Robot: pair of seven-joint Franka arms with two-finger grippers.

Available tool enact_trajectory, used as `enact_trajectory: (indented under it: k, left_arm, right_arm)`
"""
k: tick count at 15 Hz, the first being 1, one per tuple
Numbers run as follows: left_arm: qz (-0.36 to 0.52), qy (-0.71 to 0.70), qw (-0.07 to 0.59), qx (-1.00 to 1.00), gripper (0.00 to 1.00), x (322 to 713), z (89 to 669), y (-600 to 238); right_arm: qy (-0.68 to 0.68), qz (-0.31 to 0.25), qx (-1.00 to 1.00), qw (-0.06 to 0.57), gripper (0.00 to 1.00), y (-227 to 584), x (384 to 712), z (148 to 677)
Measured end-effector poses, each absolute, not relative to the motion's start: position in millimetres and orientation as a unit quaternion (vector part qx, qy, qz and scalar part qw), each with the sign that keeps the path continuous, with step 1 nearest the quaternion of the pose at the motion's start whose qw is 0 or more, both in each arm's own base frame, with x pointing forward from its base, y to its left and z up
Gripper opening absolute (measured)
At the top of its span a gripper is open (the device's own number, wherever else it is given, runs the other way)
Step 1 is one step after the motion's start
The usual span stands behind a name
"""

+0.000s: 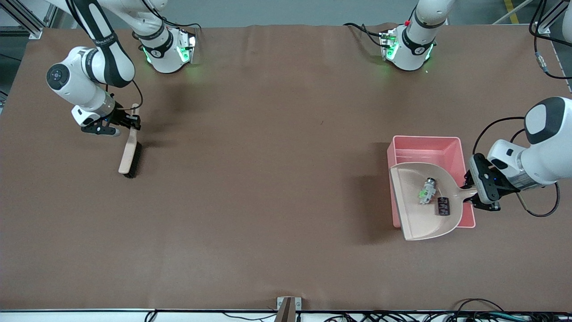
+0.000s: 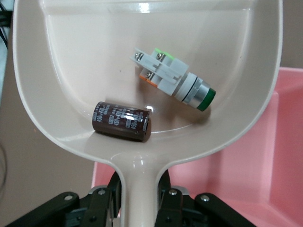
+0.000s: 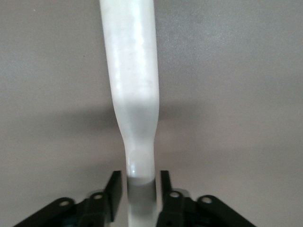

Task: Clean e-waste and dump in bin
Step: 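Tilt the dustpan over the pink bin with the left gripper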

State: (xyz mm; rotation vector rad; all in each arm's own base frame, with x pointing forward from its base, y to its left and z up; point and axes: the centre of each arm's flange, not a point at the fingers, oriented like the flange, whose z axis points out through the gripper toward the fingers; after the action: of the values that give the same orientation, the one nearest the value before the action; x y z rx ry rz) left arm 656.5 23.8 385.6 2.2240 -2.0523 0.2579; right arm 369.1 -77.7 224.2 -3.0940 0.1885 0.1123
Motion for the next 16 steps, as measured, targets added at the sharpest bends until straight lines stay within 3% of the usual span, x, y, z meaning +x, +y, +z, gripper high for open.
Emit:
enact_trajectory:
  k: [4, 5, 6, 11, 16]
  left_arm:
    - [0.075, -0.68, 0.052, 0.728, 0.33, 654, 389, 57]
    - [0.075, -0.682, 0.051, 0.725, 0.33, 653, 390, 67]
    - [0.073, -0.686, 0.049, 0.723, 0.33, 652, 389, 77]
    - [0.036, -0.713, 0.048, 0.698, 0.33, 643, 361, 127]
    - [0.003, -0.738, 0.029, 0.674, 0.33, 635, 361, 149]
  right_arm:
    - [0.061, 0.046, -0.997, 0.022, 0.81, -77, 368, 223]
    - [0.061, 0.056, -0.996, 0.024, 0.94, -77, 367, 223]
    - [0.06, 0.066, -0.996, 0.026, 0.99, -77, 369, 226]
    - [0.059, 0.077, -0.995, 0.034, 1.0, -86, 411, 284]
    - [0.05, 0.076, -0.995, 0.042, 1.0, -102, 489, 462]
